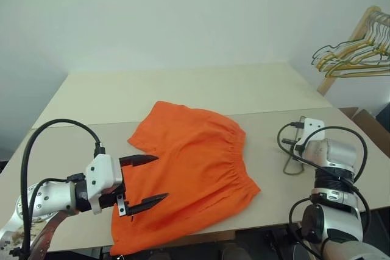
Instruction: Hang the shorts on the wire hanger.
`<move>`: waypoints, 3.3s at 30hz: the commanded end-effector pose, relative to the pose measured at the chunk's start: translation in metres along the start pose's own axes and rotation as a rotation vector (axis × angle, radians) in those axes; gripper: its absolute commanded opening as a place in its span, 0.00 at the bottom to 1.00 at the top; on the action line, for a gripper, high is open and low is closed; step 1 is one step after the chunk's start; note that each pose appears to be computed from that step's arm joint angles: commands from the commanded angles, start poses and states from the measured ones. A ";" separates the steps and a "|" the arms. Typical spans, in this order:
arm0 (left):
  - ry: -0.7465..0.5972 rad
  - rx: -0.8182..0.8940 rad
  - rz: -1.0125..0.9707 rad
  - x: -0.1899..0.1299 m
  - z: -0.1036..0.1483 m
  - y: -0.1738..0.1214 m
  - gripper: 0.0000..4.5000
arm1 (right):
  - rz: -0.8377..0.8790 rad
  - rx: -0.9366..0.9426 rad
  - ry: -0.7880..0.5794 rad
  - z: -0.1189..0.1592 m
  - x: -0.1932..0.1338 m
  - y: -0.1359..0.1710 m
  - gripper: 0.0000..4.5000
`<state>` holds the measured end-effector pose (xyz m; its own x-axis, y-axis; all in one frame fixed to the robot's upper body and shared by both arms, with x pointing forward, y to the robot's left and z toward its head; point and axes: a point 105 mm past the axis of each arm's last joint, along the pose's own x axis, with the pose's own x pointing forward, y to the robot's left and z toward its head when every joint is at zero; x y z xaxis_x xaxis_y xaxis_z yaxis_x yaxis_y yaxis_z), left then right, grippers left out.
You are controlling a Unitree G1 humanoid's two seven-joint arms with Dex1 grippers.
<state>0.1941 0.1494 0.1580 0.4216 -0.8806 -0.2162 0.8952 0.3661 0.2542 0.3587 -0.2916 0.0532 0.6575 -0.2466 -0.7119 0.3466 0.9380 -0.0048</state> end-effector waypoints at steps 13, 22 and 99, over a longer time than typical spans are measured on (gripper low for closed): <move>-0.110 -0.072 0.146 0.004 0.016 0.025 1.00 | 0.141 -0.270 -0.377 0.043 -0.041 0.043 0.01; -0.472 -0.496 0.402 0.024 0.049 0.079 1.00 | 0.511 -0.558 -0.927 0.056 -0.142 0.114 0.01; -0.801 -0.368 -0.226 0.011 0.119 0.075 0.00 | 1.763 -0.667 -0.201 -0.001 -0.200 0.140 0.82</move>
<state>0.2523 0.1348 0.2820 0.1526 -0.8350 0.5287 0.9882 0.1208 -0.0945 0.2758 -0.1133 0.1827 0.0250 0.9896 -0.1417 -0.9530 0.0664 0.2957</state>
